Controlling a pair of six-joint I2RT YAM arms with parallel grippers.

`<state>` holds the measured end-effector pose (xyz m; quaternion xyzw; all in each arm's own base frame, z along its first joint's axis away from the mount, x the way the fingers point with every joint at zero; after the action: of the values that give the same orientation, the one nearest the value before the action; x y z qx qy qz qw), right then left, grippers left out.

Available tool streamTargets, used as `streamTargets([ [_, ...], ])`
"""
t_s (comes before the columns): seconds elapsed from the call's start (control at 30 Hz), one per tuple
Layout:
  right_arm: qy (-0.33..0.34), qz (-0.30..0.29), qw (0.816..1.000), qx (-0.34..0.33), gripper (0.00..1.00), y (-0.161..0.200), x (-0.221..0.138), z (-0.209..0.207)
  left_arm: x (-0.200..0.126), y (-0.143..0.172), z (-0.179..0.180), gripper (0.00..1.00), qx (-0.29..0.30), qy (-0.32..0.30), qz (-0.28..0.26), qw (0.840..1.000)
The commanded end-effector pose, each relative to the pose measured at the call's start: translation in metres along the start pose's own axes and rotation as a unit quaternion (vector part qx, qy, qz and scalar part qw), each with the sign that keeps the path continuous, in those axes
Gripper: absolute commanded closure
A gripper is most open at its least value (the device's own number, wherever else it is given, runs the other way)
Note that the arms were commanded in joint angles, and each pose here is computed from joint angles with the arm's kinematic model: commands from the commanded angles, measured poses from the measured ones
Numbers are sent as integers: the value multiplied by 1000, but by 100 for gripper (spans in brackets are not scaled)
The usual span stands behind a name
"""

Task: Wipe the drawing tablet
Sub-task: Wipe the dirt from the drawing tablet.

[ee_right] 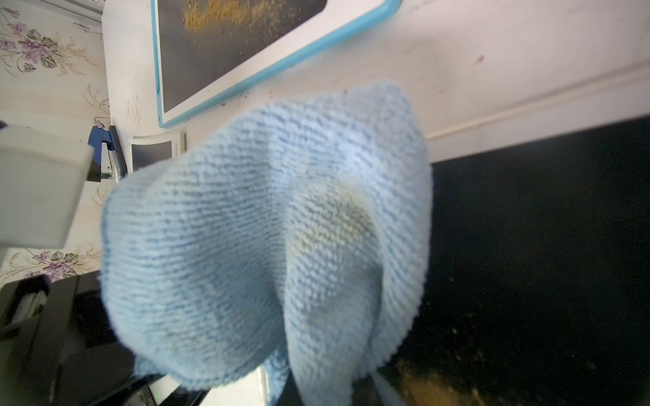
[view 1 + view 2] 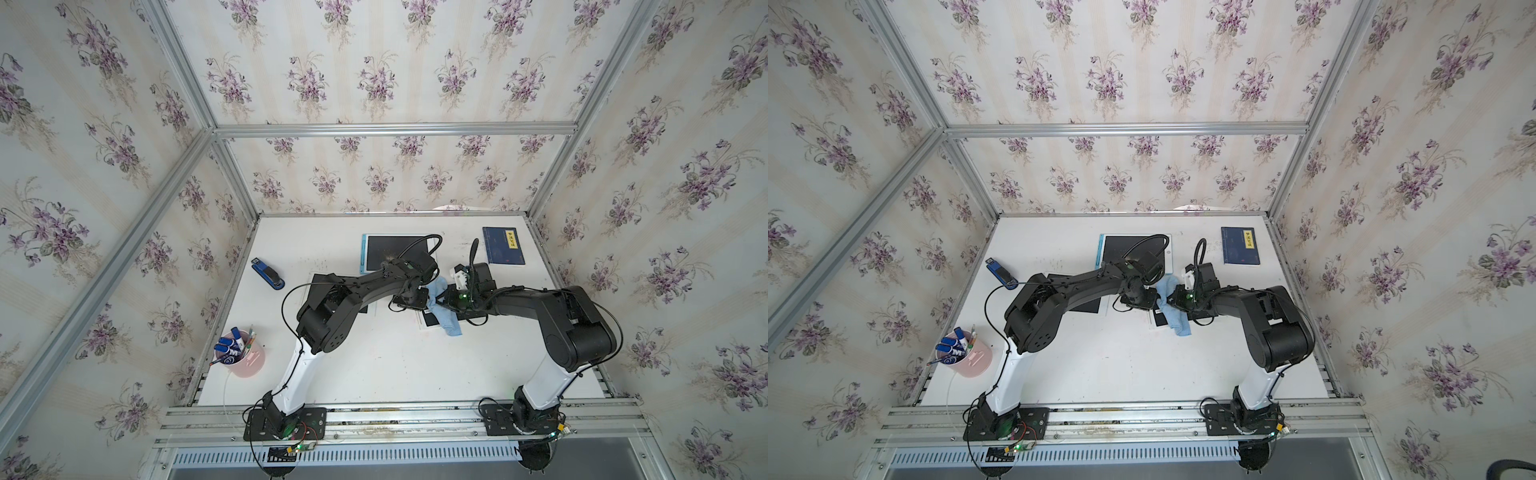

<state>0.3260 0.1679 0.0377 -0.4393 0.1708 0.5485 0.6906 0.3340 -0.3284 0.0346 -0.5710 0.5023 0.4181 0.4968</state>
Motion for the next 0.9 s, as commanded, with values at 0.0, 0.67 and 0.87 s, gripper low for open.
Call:
streamTargets([
  [0.0, 118, 34, 992, 20, 100, 22, -2, -38, 16, 25, 25, 66, 7, -56, 52, 997],
  [0.67, 244, 17, 969, 26, 100, 23, -36, -62, 17, 26, 26, 66, 12, -46, 51, 998],
  [0.87, 331, 28, 943, 27, 100, 23, -51, -81, 18, 28, 27, 66, 14, -43, 54, 998],
])
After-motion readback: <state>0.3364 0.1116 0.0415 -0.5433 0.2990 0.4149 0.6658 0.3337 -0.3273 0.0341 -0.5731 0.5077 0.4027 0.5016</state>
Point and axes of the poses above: each gripper's point midway between its finger pads, its own x axis out along the fingers, its own z axis along the line the jaws close on, y = z × x, the point moved 3 cm from there along -x, back along the fingers, and after that the axes turned 14 degrees about -x, right-handed, at the moved point
